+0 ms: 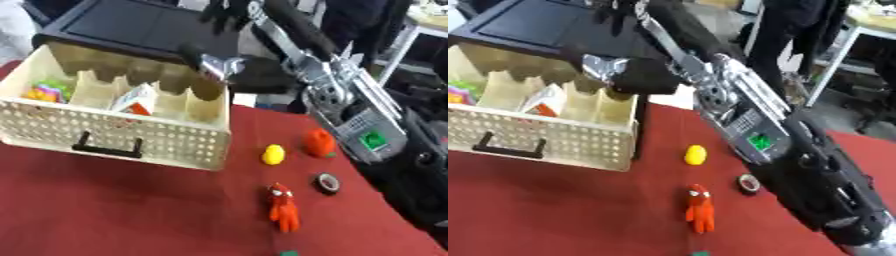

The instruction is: Pick up objects from table and place into drawer.

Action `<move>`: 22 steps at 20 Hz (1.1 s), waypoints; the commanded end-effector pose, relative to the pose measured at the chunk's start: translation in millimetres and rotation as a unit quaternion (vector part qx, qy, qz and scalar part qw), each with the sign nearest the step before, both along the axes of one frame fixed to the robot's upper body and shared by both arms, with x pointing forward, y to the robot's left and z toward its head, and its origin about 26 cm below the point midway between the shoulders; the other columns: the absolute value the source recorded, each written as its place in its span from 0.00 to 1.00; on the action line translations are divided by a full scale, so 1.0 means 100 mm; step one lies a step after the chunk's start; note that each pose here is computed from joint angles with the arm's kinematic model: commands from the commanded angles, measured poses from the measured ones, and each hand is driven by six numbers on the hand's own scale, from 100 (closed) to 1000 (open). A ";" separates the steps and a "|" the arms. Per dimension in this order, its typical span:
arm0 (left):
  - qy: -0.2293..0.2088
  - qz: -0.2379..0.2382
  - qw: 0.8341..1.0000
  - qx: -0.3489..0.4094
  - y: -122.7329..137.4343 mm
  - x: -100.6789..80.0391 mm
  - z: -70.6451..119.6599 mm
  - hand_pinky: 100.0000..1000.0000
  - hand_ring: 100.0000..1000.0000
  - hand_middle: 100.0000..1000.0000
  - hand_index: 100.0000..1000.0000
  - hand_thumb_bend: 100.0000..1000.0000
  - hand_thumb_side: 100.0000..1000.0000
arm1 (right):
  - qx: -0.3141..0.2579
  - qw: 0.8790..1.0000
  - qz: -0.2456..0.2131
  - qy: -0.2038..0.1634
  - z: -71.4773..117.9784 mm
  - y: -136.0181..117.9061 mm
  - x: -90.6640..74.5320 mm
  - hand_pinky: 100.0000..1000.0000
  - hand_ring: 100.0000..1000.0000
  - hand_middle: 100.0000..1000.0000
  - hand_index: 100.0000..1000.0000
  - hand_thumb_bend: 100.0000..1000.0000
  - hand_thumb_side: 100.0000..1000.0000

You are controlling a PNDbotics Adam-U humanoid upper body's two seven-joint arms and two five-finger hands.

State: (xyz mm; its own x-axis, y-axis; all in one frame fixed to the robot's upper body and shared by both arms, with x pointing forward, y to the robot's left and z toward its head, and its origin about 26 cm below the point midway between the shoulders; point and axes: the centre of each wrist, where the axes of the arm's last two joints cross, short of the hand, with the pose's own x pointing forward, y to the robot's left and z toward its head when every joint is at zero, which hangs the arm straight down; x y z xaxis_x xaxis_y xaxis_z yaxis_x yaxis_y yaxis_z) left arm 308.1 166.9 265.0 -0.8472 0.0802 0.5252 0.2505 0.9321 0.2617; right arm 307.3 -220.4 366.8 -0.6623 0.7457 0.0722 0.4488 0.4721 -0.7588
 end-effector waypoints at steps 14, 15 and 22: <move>-0.006 0.045 0.999 -0.015 0.13 -0.01 0.01 0.04 0.00 0.00 0.72 0.04 1.00 | 0.108 0.989 0.093 -0.026 0.11 -0.53 -0.24 0.59 0.75 0.48 0.70 0.13 0.87; -0.006 0.047 0.999 -0.015 0.14 -0.01 0.01 0.04 0.00 0.00 0.72 0.04 1.00 | 0.116 0.988 0.097 -0.024 0.09 -0.56 -0.24 0.58 0.75 0.48 0.70 0.12 0.87; -0.006 0.062 0.998 -0.019 0.18 0.00 -0.01 0.05 0.00 0.00 0.73 0.04 1.00 | 0.181 0.974 0.134 0.004 -0.09 -0.79 -0.22 0.57 0.73 0.48 0.69 0.11 0.96</move>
State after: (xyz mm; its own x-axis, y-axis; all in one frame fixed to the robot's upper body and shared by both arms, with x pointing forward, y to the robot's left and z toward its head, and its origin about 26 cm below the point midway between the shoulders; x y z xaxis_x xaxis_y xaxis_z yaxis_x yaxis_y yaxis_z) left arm 309.8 179.9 257.4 -0.8423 0.0142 0.5388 0.1554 0.9636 0.2176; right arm 292.6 -294.5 344.9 -0.8077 0.4811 0.3407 0.2553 0.8064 -0.5335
